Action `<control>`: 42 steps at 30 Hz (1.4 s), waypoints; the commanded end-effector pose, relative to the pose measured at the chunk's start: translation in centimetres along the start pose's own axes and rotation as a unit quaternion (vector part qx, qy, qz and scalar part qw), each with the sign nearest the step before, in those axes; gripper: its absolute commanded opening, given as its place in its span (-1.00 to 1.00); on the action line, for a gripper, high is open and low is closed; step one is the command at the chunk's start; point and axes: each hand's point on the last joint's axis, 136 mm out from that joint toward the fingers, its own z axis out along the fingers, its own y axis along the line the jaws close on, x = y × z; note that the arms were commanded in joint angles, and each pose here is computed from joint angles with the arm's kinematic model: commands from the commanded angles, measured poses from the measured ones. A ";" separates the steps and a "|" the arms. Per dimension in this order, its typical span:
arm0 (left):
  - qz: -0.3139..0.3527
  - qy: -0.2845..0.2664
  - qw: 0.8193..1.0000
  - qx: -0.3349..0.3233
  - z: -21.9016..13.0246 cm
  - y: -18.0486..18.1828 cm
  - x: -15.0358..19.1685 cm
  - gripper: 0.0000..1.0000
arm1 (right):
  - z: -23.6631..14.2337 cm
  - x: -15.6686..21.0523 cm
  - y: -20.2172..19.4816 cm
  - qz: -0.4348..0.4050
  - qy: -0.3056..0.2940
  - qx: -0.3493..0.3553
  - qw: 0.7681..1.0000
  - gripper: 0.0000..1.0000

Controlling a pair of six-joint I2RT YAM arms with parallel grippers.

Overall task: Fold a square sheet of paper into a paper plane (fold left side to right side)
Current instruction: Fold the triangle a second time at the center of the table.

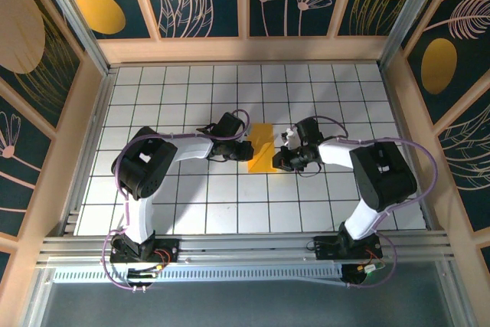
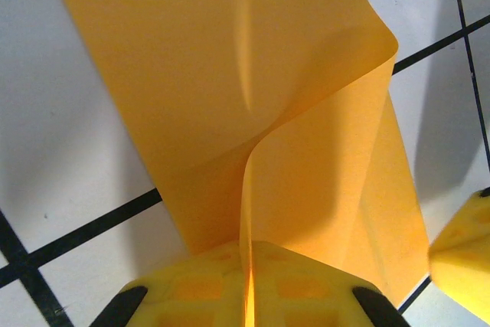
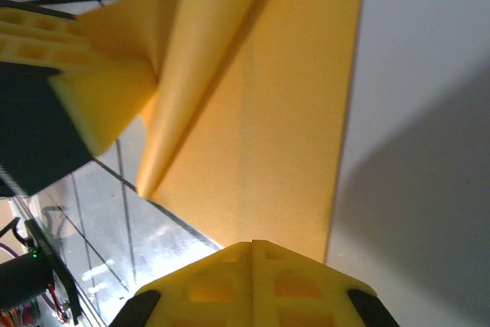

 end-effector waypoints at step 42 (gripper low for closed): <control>0.000 0.011 0.999 -0.040 0.5 2.3 1.2 -0.80 | 4.0 -4.4 1.4 -0.003 -0.042 0.001 0.999 -1.00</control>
